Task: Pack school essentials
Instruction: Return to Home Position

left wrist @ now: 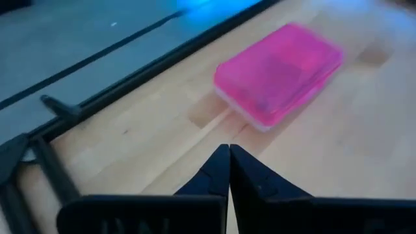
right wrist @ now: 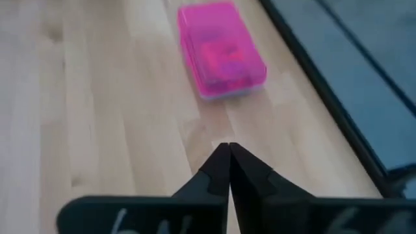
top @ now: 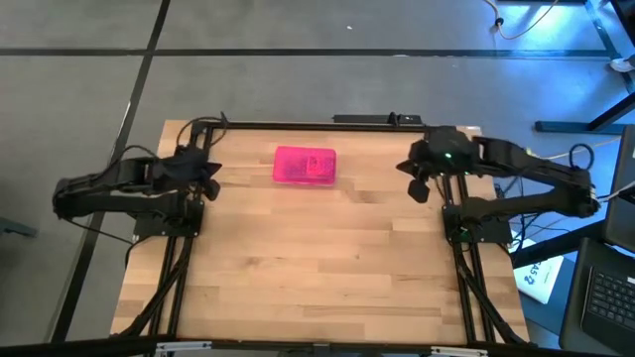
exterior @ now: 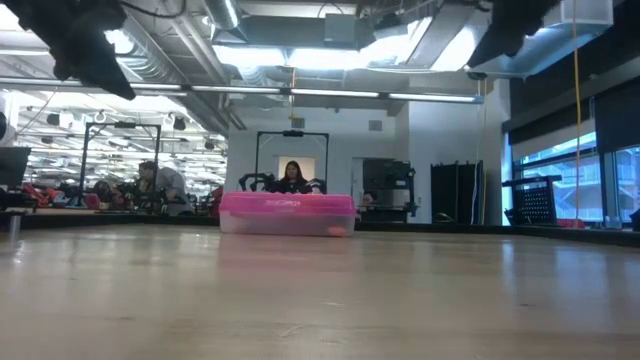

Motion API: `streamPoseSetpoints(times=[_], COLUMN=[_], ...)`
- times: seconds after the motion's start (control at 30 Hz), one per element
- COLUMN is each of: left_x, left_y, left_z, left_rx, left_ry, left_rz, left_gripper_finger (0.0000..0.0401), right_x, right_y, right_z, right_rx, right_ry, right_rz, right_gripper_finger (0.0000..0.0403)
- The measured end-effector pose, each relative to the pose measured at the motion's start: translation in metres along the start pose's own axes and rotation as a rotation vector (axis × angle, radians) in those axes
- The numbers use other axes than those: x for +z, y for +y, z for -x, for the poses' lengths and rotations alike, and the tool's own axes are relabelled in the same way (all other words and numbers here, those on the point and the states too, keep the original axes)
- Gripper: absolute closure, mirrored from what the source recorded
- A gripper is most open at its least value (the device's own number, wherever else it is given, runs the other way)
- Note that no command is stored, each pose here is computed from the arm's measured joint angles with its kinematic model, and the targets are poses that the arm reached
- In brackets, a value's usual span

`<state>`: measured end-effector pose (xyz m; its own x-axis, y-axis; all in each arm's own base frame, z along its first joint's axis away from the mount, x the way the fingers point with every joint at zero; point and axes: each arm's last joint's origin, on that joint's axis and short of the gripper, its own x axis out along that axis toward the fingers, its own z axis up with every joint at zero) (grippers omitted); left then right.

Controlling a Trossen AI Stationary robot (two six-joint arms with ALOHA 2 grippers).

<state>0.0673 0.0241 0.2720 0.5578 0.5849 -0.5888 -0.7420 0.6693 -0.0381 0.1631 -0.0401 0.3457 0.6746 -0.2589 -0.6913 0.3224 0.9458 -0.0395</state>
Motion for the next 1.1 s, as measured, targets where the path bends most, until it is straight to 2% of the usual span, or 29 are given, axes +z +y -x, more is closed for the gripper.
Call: streamPoseSetpoints(times=[0.2, 0.4, 0.53, 0.67, 0.93, 1.1], left_x=[-0.004, -0.012, -0.018, -0.024, -0.034, -0.042], left_y=[0.010, 0.015, 0.013, 0.009, 0.000, -0.008], left_z=[0.016, 0.020, 0.018, 0.012, -0.004, -0.018], left_rx=[-0.090, -0.226, -0.372, -0.473, -0.562, -0.596], left_ry=[-0.113, -0.267, -0.358, -0.414, -0.458, -0.479], left_rz=[0.063, 0.113, 0.092, 0.040, 0.037, -0.008], left_gripper_finger=[0.0400, 0.0400, 0.0400, 0.0400, 0.0400, 0.0401], right_x=[-0.039, -0.065, -0.079, -0.092, -0.111, -0.118], right_y=[-0.002, 0.001, 0.003, 0.003, 0.004, 0.005], right_z=[0.005, 0.001, -0.005, -0.013, -0.027, -0.038], right_rx=[0.017, 0.159, 0.227, 0.240, 0.249, 0.251], right_ry=[-0.227, -0.459, -0.573, -0.612, -0.622, -0.653], right_rz=[-0.034, -0.041, -0.028, -0.024, -0.054, -0.052], right_gripper_finger=[0.0397, 0.0399, 0.0399, 0.0400, 0.0401, 0.0401])
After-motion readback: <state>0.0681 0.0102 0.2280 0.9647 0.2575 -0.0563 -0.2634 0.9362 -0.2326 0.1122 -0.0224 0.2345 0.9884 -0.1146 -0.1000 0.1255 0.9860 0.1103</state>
